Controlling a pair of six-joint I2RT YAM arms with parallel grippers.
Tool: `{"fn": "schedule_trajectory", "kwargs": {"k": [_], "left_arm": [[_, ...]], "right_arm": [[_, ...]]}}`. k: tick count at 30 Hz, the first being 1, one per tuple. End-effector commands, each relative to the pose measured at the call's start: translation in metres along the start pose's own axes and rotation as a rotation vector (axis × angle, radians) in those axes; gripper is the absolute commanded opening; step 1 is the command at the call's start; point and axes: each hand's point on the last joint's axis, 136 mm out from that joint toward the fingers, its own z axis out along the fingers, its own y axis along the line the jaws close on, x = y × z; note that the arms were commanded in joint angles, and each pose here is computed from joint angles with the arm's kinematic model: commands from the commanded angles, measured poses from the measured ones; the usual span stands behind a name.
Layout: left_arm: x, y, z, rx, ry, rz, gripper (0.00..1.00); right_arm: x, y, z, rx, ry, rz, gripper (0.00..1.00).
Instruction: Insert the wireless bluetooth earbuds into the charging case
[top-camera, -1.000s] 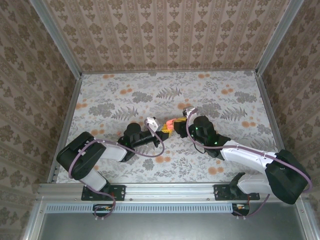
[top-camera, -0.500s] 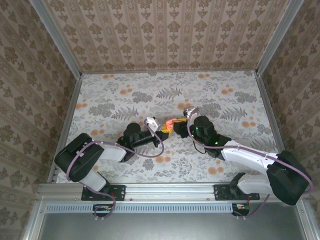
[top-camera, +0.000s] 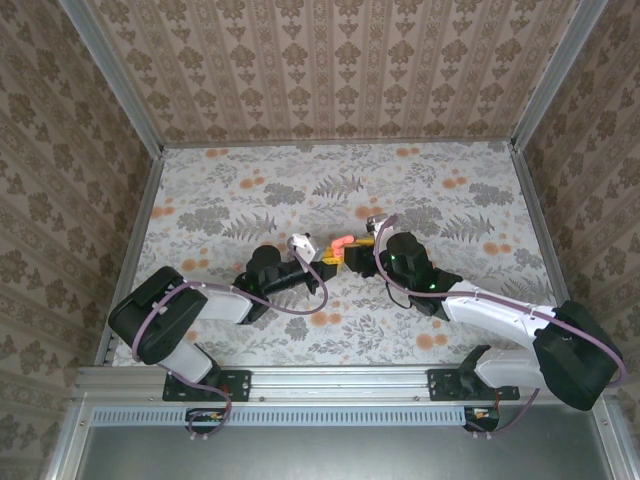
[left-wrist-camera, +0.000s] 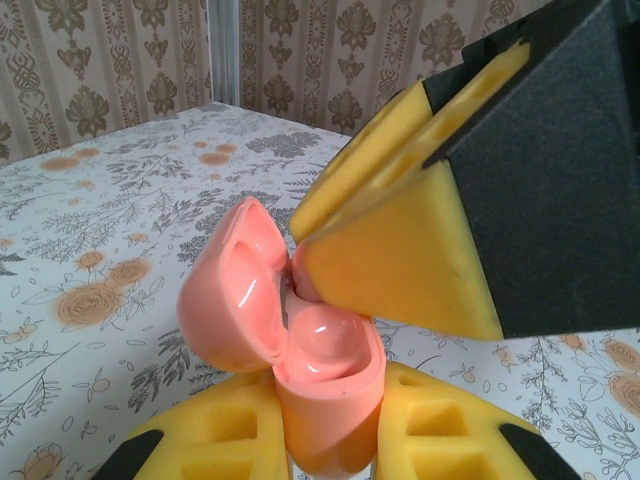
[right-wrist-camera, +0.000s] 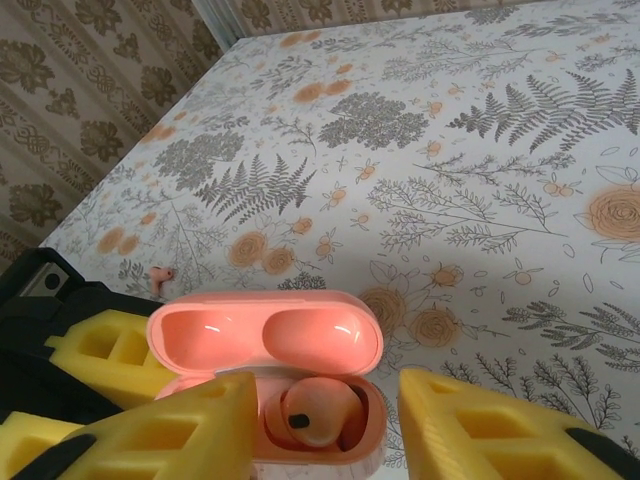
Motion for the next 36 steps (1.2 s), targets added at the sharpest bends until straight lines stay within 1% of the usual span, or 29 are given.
{"fn": "schedule_trajectory", "kwargs": {"k": [1, 9, 14, 18, 23, 26, 30, 34, 36], "left_arm": [[-0.024, -0.002, -0.002, 0.004, -0.073, 0.031, 0.12], [-0.019, -0.001, -0.003, -0.004, -0.063, 0.031, 0.12], [-0.014, -0.001, -0.005, -0.005, -0.054, 0.028, 0.12], [-0.012, 0.0, -0.007, -0.001, -0.048, 0.013, 0.12], [-0.01, -0.002, -0.011, 0.011, -0.045, 0.009, 0.12], [-0.01, -0.003, -0.013, 0.013, -0.047, 0.005, 0.12], [-0.013, 0.0, -0.018, -0.006, -0.051, 0.004, 0.12], [-0.019, 0.013, -0.033, -0.073, -0.046, -0.015, 0.12], [-0.019, 0.023, -0.04, -0.132, -0.008, -0.031, 0.12]], "right_arm": [[-0.015, 0.008, -0.002, -0.019, -0.025, 0.016, 0.45], [-0.032, 0.017, -0.01, -0.075, -0.063, 0.033, 0.56], [-0.048, 0.025, -0.02, -0.16, -0.071, 0.064, 0.59], [-0.054, 0.029, -0.027, -0.201, -0.041, 0.092, 0.59], [-0.051, 0.028, -0.031, -0.214, 0.05, 0.128, 0.59], [-0.043, 0.023, -0.031, -0.197, 0.113, 0.142, 0.58], [-0.036, 0.013, -0.032, -0.162, 0.149, 0.155, 0.57], [-0.027, -0.004, -0.034, -0.054, 0.213, 0.159, 0.55], [-0.022, -0.008, -0.034, -0.015, 0.255, 0.157, 0.55]]}}
